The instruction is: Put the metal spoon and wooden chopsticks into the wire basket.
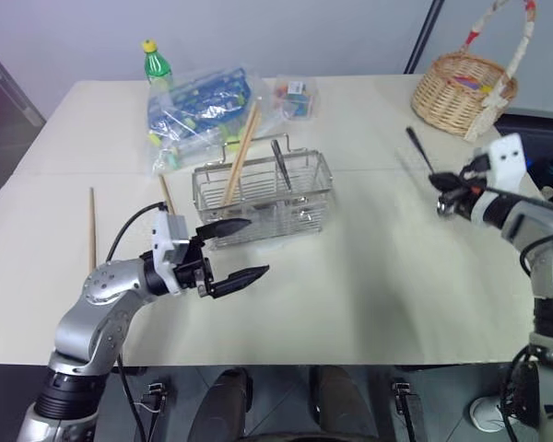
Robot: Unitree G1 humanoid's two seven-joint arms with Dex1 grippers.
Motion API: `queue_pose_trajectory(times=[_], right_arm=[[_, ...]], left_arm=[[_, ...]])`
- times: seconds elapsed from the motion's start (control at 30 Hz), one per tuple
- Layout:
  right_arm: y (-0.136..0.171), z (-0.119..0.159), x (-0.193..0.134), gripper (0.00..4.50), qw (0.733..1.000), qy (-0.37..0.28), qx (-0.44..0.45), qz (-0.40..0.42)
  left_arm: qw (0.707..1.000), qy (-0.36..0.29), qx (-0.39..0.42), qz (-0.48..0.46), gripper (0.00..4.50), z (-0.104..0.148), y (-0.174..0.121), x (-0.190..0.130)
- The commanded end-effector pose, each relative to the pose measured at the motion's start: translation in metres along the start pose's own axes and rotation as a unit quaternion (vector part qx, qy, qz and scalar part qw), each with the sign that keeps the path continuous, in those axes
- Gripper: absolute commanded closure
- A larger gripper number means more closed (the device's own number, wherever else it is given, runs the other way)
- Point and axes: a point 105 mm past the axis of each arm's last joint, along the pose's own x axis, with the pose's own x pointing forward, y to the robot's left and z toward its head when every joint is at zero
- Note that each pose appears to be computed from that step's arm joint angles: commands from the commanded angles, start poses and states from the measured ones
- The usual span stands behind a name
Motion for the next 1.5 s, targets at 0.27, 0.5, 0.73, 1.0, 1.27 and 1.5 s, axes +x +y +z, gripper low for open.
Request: queue_pose_trajectory(times=[0.27, 0.5, 0.73, 1.0, 1.27, 1.5], right_arm=[[0.067, 0.110, 0.004, 4.47, 0.972, -0.223, 0.049, 0.051], [0.129, 0.128, 0.002, 4.47, 0.943, -0.274, 0.106, 0.158], [0.173, 0.126, 0.003, 4.47, 0.918, -0.277, 0.152, 0.242], [0.190, 0.114, 0.015, 4.47, 0.910, -0.260, 0.179, 0.269], [0.197, 0.095, 0.030, 4.47, 0.909, -0.240, 0.200, 0.276], [0.199, 0.087, 0.033, 4.47, 0.908, -0.235, 0.203, 0.279]], left_arm=[[1.000, -0.005, 0.010, 0.022, 0.00, 0.019, 0.008, -0.017], [0.998, -0.003, 0.010, 0.062, 0.00, 0.026, 0.009, -0.028], [0.995, -0.003, 0.014, 0.101, 0.00, 0.035, 0.010, -0.038], [0.992, -0.002, 0.018, 0.128, 0.00, 0.038, 0.006, -0.045], [0.988, -0.007, 0.017, 0.154, 0.00, 0.042, 0.004, -0.048], [0.985, -0.015, 0.019, 0.168, 0.00, 0.048, 0.002, -0.048]])
